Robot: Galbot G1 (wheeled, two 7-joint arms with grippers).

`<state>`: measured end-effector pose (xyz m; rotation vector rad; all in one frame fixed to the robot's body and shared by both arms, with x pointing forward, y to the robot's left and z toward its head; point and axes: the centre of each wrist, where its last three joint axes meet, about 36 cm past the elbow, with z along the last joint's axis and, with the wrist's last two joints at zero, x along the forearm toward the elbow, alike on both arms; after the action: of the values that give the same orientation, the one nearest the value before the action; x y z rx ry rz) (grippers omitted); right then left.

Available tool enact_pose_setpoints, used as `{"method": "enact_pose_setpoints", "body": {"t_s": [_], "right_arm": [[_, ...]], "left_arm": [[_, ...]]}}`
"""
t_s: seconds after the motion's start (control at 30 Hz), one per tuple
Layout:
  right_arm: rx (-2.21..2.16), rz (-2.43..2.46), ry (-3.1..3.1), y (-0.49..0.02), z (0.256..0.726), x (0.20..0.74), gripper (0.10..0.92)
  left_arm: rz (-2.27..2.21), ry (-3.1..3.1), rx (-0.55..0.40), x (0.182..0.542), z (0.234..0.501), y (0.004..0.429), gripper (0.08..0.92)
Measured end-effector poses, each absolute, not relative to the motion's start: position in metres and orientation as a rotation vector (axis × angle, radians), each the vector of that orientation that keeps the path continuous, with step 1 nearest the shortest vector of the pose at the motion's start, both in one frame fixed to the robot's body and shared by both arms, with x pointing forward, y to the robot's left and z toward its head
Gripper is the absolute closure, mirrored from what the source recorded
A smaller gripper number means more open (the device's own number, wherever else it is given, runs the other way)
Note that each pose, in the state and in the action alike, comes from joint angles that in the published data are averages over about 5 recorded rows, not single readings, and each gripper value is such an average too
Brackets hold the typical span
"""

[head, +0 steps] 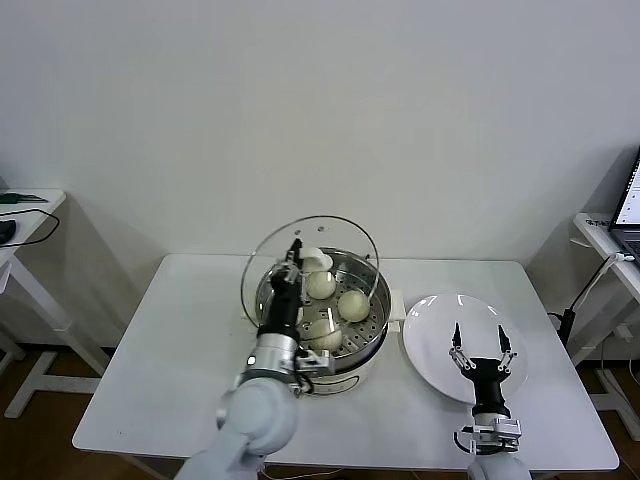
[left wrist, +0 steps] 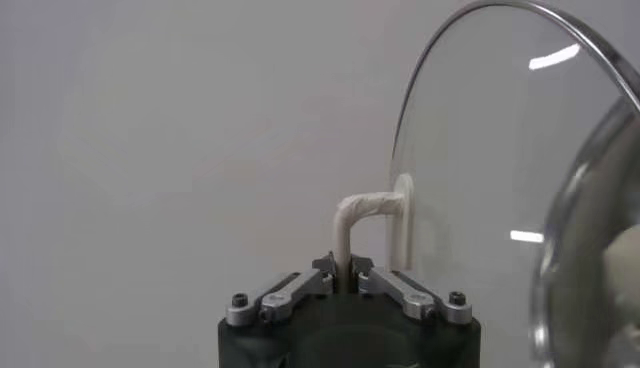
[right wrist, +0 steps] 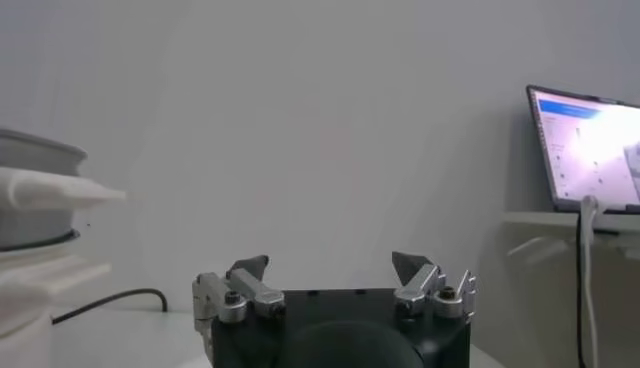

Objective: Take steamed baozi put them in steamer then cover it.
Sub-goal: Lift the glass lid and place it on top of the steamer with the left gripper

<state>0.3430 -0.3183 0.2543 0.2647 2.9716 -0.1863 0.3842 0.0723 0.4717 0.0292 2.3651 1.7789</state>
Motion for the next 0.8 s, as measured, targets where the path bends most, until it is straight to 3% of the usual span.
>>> {"method": "enact_pose_setpoints", "body": {"t_s": [0.23,0.8], "right_arm": [[0.269,-0.188,2.975,-0.320,0.252,0.347,0.200],[0.253,-0.185,2.984,-0.316,0.248,0.348,0.200]], "left_arm": [[1.865,2.364,0.090,0.389,0.462,0.046,0.813],[2.056,2.277,0.119,0.398,0.445,0.021,0.813]]}}
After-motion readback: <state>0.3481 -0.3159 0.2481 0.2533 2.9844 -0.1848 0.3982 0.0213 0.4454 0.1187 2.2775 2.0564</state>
